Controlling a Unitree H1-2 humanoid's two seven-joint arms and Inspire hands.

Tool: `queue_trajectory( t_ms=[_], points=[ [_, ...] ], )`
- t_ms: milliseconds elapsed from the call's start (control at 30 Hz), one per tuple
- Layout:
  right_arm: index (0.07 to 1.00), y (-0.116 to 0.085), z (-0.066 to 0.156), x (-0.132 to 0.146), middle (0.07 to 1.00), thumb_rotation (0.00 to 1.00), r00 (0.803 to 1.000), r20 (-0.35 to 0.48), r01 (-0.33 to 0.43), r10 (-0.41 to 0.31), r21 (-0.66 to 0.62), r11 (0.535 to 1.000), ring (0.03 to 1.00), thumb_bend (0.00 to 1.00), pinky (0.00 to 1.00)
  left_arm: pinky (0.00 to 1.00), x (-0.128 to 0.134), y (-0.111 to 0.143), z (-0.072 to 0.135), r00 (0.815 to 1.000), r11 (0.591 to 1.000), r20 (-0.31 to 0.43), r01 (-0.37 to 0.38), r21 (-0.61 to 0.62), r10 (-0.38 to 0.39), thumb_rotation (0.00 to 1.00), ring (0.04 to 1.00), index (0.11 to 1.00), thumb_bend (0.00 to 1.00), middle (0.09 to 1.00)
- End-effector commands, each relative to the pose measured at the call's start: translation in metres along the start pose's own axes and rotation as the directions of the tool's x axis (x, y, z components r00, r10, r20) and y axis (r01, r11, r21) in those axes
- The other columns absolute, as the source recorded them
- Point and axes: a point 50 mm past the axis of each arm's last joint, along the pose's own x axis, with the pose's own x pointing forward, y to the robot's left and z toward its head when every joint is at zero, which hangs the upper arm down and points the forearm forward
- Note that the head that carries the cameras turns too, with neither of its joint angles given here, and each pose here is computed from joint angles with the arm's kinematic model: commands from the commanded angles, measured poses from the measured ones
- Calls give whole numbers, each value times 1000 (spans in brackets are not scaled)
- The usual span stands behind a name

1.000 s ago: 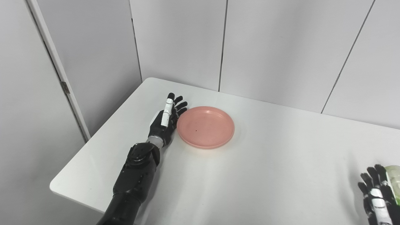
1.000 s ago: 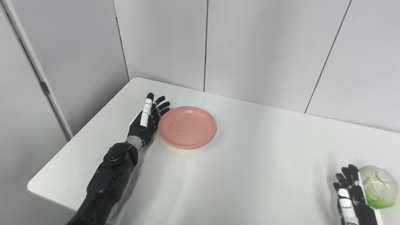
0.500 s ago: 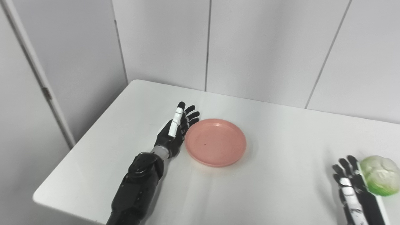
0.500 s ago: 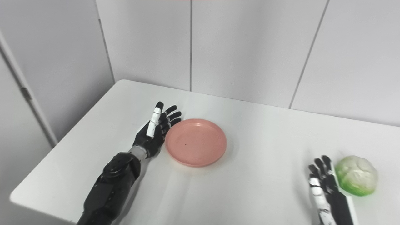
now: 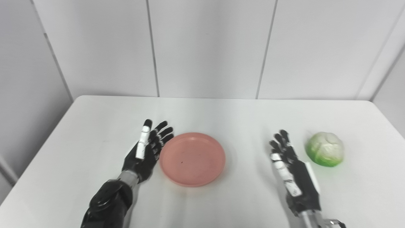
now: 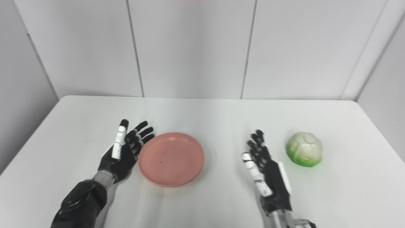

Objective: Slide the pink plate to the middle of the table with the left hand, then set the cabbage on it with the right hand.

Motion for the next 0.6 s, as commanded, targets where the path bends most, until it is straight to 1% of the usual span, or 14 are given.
queue_trajectory(
  t_ms=[0,67,100,167,267,400,467,567],
  points=[
    [985,7,12,14,959,703,999,43,-12,12,-13,1000,945,720,996,906,-1,-5,9,998,998,7,57,19,-58,991,904,892,836,903],
    [991,11,12,18,963,725,999,43,-17,18,-30,999,951,723,1000,896,-4,-7,7,998,997,0,67,28,-67,974,895,885,841,895],
    [986,14,11,20,955,727,999,42,-15,17,-36,999,949,715,999,920,-6,-7,5,997,997,2,75,32,-75,972,903,896,836,899],
    [982,16,10,22,949,725,999,41,-12,13,-40,999,948,714,997,934,-8,-8,4,996,996,4,83,35,-84,973,910,904,832,904],
    [982,20,13,28,955,734,999,42,-7,9,-32,999,958,738,1000,915,-12,-10,-1,996,996,15,87,23,-87,968,904,899,820,902],
    [985,18,18,31,965,734,999,42,-4,5,-31,1000,975,733,1000,940,-16,-23,-5,995,997,64,69,15,-70,964,927,914,816,926],
    [982,16,18,32,958,719,999,44,-2,3,-27,1000,970,720,1000,952,-19,-30,-6,994,998,91,54,9,-55,947,946,937,807,946],
    [987,12,21,33,960,718,999,48,-9,11,-29,1000,973,724,1000,972,-23,-45,-7,991,1000,132,27,13,-29,950,965,961,801,968]
  ],
)
